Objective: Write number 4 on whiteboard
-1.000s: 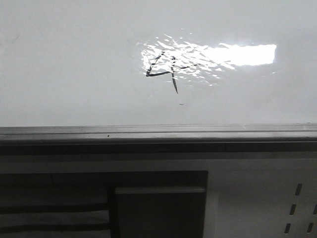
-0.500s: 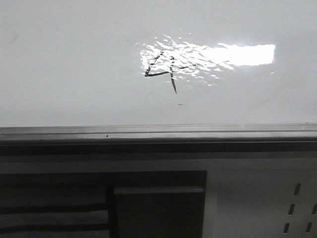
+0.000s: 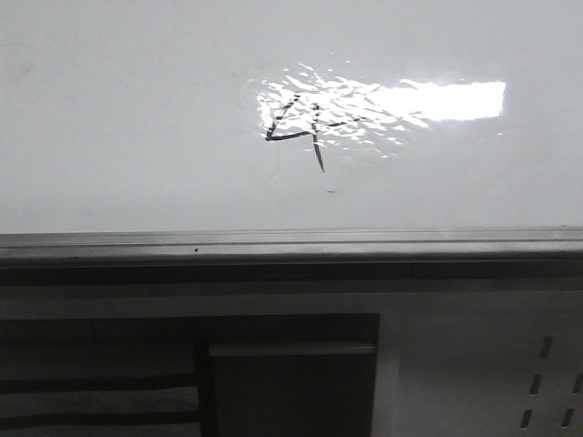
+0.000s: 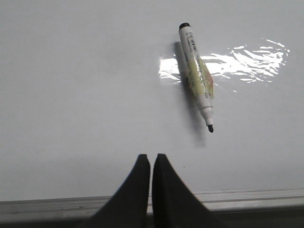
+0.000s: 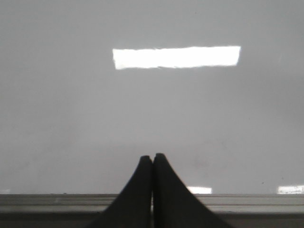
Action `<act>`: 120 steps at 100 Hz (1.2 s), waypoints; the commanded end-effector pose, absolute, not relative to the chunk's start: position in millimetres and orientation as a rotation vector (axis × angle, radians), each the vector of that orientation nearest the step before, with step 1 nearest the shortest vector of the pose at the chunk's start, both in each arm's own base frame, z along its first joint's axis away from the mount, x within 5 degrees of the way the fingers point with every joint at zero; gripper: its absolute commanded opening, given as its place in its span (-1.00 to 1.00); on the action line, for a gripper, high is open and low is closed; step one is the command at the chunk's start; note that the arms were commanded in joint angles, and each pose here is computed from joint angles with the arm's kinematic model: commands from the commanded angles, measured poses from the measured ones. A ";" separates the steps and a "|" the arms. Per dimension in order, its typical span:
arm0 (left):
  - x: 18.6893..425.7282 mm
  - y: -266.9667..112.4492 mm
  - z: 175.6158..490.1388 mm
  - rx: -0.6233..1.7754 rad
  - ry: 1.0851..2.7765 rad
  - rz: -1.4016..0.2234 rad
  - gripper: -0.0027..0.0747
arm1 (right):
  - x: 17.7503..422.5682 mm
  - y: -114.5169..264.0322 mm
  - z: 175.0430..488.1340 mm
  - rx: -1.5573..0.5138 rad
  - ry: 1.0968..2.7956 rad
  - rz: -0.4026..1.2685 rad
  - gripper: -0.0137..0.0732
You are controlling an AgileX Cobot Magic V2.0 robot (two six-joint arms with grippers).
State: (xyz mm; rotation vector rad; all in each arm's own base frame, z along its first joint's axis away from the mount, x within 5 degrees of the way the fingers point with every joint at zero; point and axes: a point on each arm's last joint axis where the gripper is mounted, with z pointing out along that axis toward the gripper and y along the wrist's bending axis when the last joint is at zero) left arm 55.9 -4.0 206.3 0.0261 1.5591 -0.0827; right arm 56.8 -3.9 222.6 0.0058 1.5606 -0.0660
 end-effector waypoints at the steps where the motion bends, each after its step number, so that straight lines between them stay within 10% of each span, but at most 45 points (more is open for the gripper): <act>1: 54.5 -3.4 206.5 0.010 1.477 -0.088 -0.98 | 57.1 0.8 219.6 -0.024 1.403 -0.042 -0.85; 120: 54.5 -3.4 206.5 0.010 1.477 -0.088 -0.98 | 55.2 -3.2 199.1 -0.023 1.548 -0.110 -0.85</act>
